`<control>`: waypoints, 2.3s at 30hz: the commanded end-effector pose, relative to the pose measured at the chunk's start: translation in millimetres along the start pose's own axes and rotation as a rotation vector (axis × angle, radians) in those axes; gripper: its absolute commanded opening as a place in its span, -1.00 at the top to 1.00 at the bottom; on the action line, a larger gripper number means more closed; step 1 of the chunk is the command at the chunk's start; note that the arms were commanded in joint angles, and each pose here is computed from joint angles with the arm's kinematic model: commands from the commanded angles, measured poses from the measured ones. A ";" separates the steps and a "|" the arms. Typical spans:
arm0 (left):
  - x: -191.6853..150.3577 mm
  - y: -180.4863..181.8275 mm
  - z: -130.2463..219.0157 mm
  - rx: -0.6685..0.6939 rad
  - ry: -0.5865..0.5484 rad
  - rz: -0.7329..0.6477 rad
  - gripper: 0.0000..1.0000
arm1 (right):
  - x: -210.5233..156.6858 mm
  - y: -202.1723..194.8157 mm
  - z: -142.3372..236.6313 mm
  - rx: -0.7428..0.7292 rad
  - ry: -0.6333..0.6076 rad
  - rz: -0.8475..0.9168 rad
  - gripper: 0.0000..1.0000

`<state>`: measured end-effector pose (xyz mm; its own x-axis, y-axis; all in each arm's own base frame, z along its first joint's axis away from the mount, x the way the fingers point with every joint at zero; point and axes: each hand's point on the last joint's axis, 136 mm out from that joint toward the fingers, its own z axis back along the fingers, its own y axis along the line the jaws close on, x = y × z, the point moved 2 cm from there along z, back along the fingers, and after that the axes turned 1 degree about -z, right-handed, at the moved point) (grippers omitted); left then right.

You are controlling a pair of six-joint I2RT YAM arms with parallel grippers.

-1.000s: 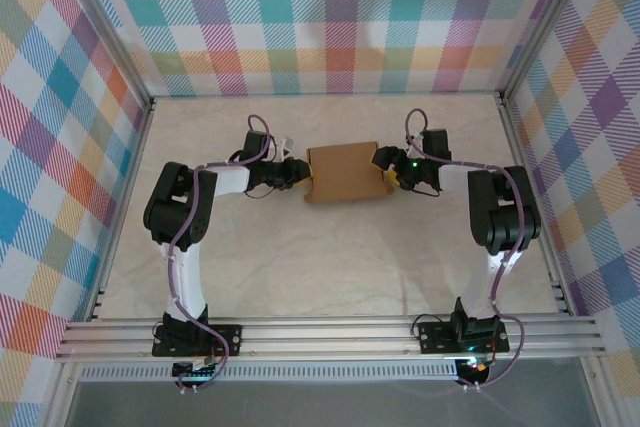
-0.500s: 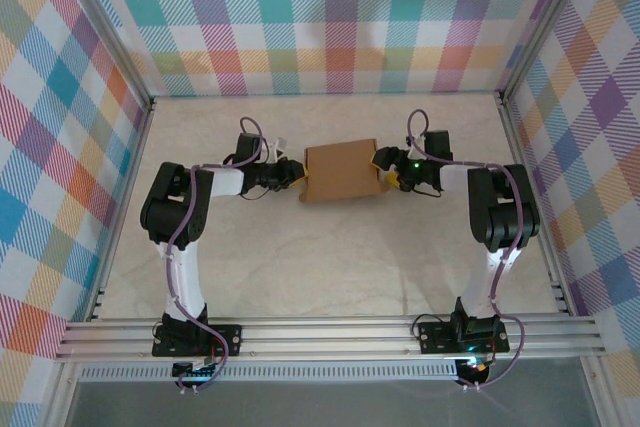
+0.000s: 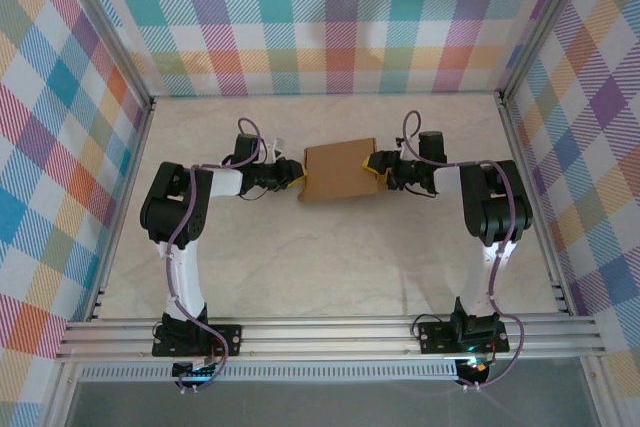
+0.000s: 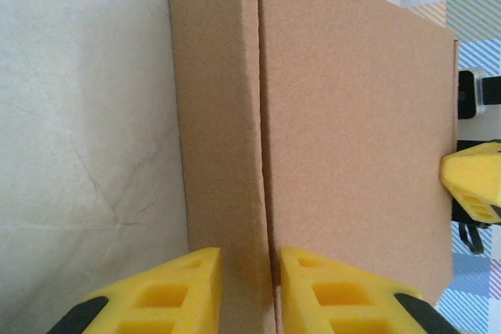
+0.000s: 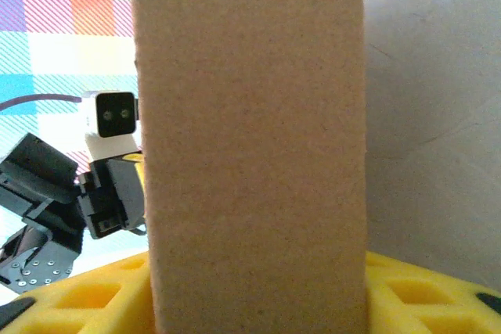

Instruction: Fold the paper box

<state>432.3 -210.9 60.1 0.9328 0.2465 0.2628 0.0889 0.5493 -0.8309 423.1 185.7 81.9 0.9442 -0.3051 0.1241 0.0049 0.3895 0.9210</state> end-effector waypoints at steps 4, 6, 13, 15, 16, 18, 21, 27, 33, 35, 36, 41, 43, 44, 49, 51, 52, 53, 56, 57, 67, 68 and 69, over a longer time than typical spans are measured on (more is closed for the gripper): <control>-15.6 36.9 4.0 0.125 0.008 0.058 0.28 | -2.2 17.0 5.0 0.060 0.003 0.009 0.05; -9.9 30.0 9.1 0.121 -0.024 0.026 0.09 | -1.6 20.6 6.5 0.066 -0.001 0.008 0.11; 12.4 -1.4 37.4 0.122 -0.209 -0.153 -0.40 | 2.2 31.0 12.8 0.092 -0.020 -0.006 0.16; 15.4 -14.5 49.5 0.168 -0.285 -0.275 -0.51 | 3.7 34.3 16.1 0.098 -0.026 -0.009 0.16; 13.8 -22.6 53.7 0.188 -0.310 -0.348 -0.56 | 4.4 36.5 17.8 0.100 -0.029 -0.009 0.16; 8.4 -40.5 61.8 0.265 -0.361 -0.532 -0.60 | 5.6 39.8 22.5 0.103 -0.035 -0.010 0.15; -8.5 -66.0 62.8 0.366 -0.382 -0.827 -0.67 | 7.5 45.6 30.5 0.110 -0.051 -0.010 0.14; -48.6 -109.6 58.9 0.494 -0.458 -1.365 -0.85 | 7.7 54.6 44.1 0.124 -0.065 -0.027 0.14; -62.1 -117.6 41.5 0.748 -0.509 -1.713 -0.94 | 2.4 66.1 50.5 0.153 -0.058 -0.029 0.14; -61.7 -115.7 36.1 0.825 -0.523 -1.781 -0.94 | 0.7 68.7 52.6 0.154 -0.057 -0.030 0.15; -61.3 -112.4 32.9 0.866 -0.522 -1.807 -0.94 | -0.4 70.1 53.4 0.157 -0.054 -0.029 0.16; -51.6 -108.8 32.2 0.992 -0.557 -1.824 -0.78 | -5.7 71.9 56.0 0.164 -0.043 -0.043 0.16; -49.8 -109.1 32.9 1.011 -0.578 -1.833 -0.69 | -8.1 72.0 56.7 0.167 -0.039 -0.049 0.16; -49.3 -108.1 31.6 1.018 -0.577 -1.842 -0.66 | -9.6 72.3 56.9 0.169 -0.037 -0.052 0.17; -47.8 -108.6 29.3 1.023 -0.590 -1.839 -0.49 | -14.5 73.3 58.1 0.181 -0.027 -0.058 0.17; -47.5 -108.3 28.8 1.022 -0.585 -1.841 -0.44 | -15.5 73.6 59.2 0.182 -0.028 -0.058 0.18; -48.0 -107.9 27.7 1.021 -0.580 -1.844 -0.41 | -16.6 74.4 59.8 0.184 -0.027 -0.055 0.17; -47.7 -108.3 27.7 1.020 -0.581 -1.844 -0.38 | -17.2 74.8 60.1 0.184 -0.027 -0.056 0.17; -49.0 -108.2 26.6 1.010 -0.577 -1.849 -0.31 | -18.7 75.5 61.1 0.185 -0.026 -0.054 0.18; -48.4 -108.7 26.8 1.011 -0.579 -1.848 -0.29 | -19.5 76.0 61.1 0.186 -0.024 -0.054 0.18; -51.4 -107.4 25.0 1.001 -0.561 -1.865 0.03 | -20.4 74.1 60.5 0.182 -0.022 -0.059 0.18; -50.9 -107.8 25.3 1.001 -0.563 -1.865 0.04 | -20.2 73.9 60.7 0.181 -0.023 -0.060 0.18; -51.0 -107.5 25.3 1.002 -0.560 -1.865 0.08 | -20.3 73.9 60.5 0.181 -0.023 -0.061 0.18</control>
<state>364.5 -257.2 136.1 -0.1535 -0.8902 0.4290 0.2104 0.3948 0.8944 390.3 167.7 158.7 0.9290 -0.3678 0.0411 0.0451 0.2227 0.9738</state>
